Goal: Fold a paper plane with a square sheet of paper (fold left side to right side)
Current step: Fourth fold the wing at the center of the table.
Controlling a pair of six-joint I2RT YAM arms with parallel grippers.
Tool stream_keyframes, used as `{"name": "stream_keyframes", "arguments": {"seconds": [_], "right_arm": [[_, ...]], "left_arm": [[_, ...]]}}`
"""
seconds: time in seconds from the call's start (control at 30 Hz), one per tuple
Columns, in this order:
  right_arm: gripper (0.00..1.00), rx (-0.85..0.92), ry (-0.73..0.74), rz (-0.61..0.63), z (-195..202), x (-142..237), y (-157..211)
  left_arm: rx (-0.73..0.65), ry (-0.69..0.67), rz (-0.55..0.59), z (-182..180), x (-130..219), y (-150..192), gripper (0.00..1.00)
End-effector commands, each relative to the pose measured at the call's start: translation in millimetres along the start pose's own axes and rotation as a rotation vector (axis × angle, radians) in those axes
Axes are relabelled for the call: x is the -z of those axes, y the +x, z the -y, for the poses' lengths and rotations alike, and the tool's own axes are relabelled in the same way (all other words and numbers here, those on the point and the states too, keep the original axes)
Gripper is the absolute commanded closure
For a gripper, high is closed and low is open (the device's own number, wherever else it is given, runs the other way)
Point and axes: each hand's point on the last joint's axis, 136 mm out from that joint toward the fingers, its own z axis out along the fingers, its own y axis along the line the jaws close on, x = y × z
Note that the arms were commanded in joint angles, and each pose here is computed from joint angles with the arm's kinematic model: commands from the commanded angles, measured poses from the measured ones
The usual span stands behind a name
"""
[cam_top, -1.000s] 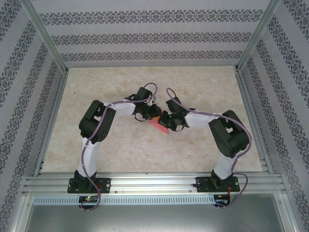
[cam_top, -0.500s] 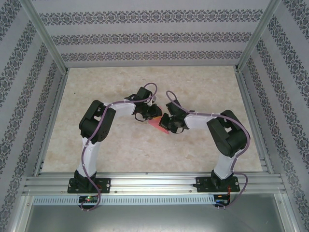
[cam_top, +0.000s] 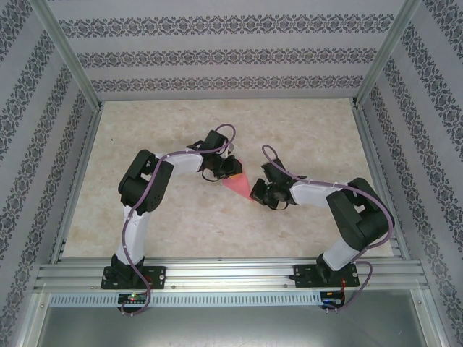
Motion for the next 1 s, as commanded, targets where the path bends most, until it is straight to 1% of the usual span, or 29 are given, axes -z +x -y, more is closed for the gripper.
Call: {"name": "stream_keyframes", "arguments": {"seconds": [0.0,0.07,0.2,0.3,0.43,0.67,0.97], "right_arm": [[0.93,-0.008,0.090,-0.067,32,4,22],[0.93,0.031,0.055,-0.044,14,12,11],[0.93,0.079,0.039,-0.015,-10,25,-3],[0.93,0.083,0.017,-0.015,-23,23,-3],[0.93,0.090,0.013,-0.039,-32,11,2],[0.93,0.062,0.040,-0.063,-21,-4,4],[0.93,-0.035,0.083,-0.061,20,-1,13]], "left_arm": [[0.076,-0.177,-0.015,-60,-7,6,0.78],[0.077,-0.178,-0.014,-60,-7,5,0.78],[0.077,-0.177,-0.014,-59,-6,6,0.78],[0.077,-0.177,-0.013,-59,-6,6,0.78],[0.077,-0.176,-0.014,-59,-6,6,0.78],[0.074,-0.178,-0.019,-60,-7,8,0.78],[0.075,-0.187,-0.018,-62,-6,7,0.78]]}}
